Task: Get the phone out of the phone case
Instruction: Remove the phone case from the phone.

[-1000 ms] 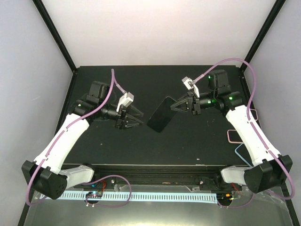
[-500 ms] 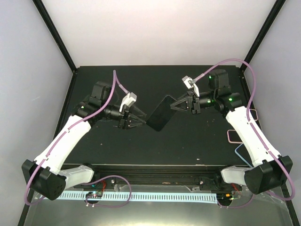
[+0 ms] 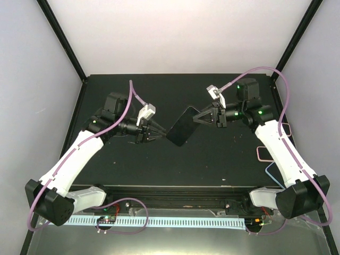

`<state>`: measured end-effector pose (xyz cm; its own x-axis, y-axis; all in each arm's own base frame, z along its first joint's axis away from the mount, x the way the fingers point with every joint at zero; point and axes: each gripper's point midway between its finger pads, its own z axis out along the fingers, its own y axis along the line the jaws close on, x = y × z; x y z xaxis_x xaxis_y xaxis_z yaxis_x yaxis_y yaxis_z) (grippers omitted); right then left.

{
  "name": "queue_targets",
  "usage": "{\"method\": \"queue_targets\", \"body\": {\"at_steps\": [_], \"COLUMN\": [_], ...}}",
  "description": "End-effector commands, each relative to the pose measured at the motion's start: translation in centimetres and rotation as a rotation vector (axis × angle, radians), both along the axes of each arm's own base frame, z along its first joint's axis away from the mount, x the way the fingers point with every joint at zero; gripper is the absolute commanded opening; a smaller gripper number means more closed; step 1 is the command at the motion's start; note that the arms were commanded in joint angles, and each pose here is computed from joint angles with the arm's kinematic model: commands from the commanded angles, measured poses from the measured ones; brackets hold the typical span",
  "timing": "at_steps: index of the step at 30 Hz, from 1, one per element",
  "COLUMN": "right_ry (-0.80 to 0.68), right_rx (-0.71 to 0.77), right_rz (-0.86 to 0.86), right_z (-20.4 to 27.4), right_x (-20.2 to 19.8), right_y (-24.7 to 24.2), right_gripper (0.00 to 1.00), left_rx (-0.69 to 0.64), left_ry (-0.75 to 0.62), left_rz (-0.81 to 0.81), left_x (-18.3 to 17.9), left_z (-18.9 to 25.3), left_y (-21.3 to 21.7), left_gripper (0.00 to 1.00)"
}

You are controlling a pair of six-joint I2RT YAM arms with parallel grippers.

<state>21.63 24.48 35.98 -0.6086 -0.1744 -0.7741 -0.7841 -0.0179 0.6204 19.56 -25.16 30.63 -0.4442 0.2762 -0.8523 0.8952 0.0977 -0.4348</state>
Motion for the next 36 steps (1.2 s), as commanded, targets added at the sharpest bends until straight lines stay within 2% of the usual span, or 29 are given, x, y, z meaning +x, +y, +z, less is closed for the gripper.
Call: {"method": "queue_targets", "body": {"at_steps": [1, 12, 36], "right_ry": [-0.013, -0.001, -0.018], "right_rx": [0.104, 0.133, 0.154], "right_rz": [0.141, 0.196, 0.235], "right_z": [3.0, 3.8, 4.3], "right_x": [-2.9, -4.2, -5.4], "right_y": [-0.4, -0.8, -0.9], "right_gripper": [0.01, 0.01, 0.01], "left_rx": [0.041, 0.066, 0.059], "left_ry": [-0.013, 0.014, 0.093], "left_rz": [0.081, 0.130, 0.127], "left_x": [2.0, 3.3, 4.1], "left_z": [-1.3, -2.5, -3.6], "left_y": [0.4, 0.7, -0.7], "left_gripper": [0.28, 0.17, 0.14]}}
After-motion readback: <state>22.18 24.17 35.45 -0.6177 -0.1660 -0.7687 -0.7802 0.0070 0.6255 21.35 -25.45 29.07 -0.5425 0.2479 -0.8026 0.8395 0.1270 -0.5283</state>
